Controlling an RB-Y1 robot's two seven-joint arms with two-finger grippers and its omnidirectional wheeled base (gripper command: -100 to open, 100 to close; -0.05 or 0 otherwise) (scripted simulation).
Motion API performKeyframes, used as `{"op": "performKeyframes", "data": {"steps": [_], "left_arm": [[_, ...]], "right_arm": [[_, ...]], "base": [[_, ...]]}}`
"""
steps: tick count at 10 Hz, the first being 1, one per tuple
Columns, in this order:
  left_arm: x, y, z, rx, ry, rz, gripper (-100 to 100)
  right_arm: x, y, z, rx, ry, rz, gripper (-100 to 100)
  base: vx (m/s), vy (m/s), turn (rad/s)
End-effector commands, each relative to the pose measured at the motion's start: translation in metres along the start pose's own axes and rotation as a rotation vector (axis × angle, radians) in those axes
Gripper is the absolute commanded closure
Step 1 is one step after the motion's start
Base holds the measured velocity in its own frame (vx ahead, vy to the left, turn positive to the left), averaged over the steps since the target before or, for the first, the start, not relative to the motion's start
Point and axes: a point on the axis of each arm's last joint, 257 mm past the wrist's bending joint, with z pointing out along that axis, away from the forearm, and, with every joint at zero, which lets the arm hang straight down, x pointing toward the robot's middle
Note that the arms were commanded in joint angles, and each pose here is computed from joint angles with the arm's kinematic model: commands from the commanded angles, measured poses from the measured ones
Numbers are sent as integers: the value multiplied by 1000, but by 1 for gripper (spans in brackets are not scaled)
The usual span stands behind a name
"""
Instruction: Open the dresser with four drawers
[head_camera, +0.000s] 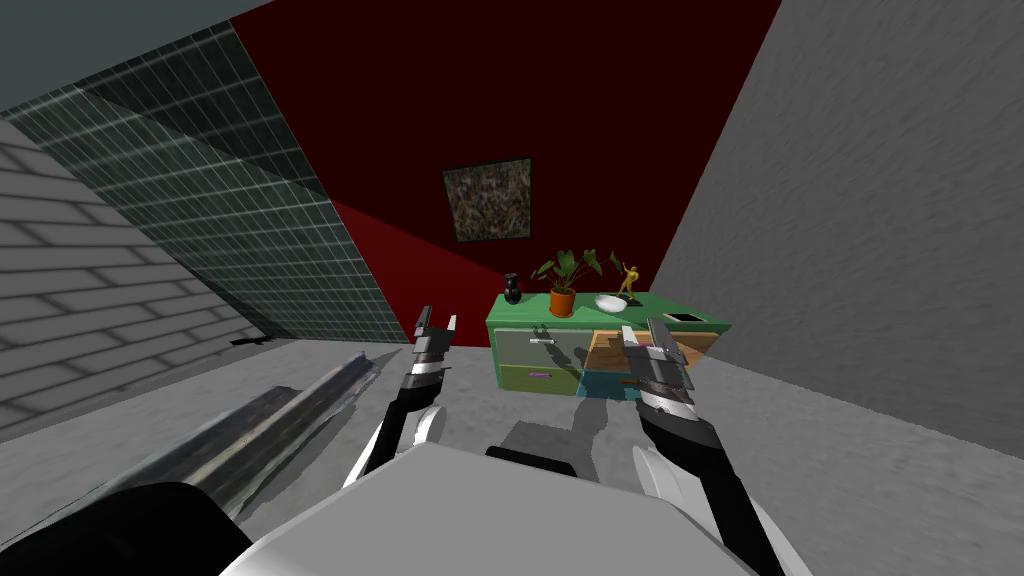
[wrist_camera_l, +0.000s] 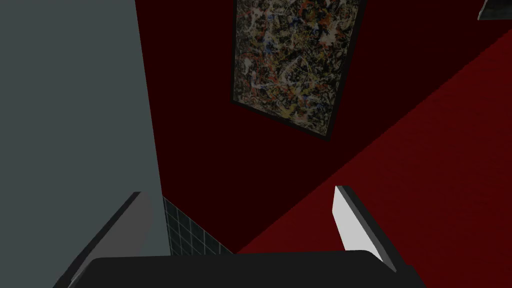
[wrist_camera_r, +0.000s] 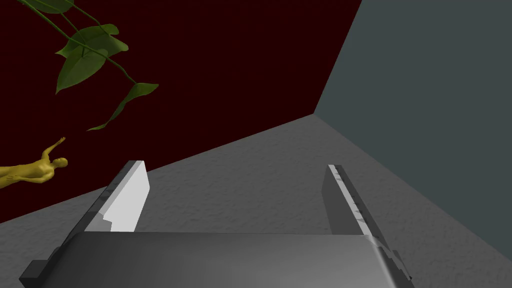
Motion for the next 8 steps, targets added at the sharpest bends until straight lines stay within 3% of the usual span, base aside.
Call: {"op": "performKeyframes", "data": {"steps": [1,8], "left_arm": [[0,0,0,0,0,0,0],[0,0,0,0,0,0,0]], "right_arm": [[0,0,0,0,0,0,0],[0,0,0,0,0,0,0]], "base": [[0,0,0],[0,0,0]]}}
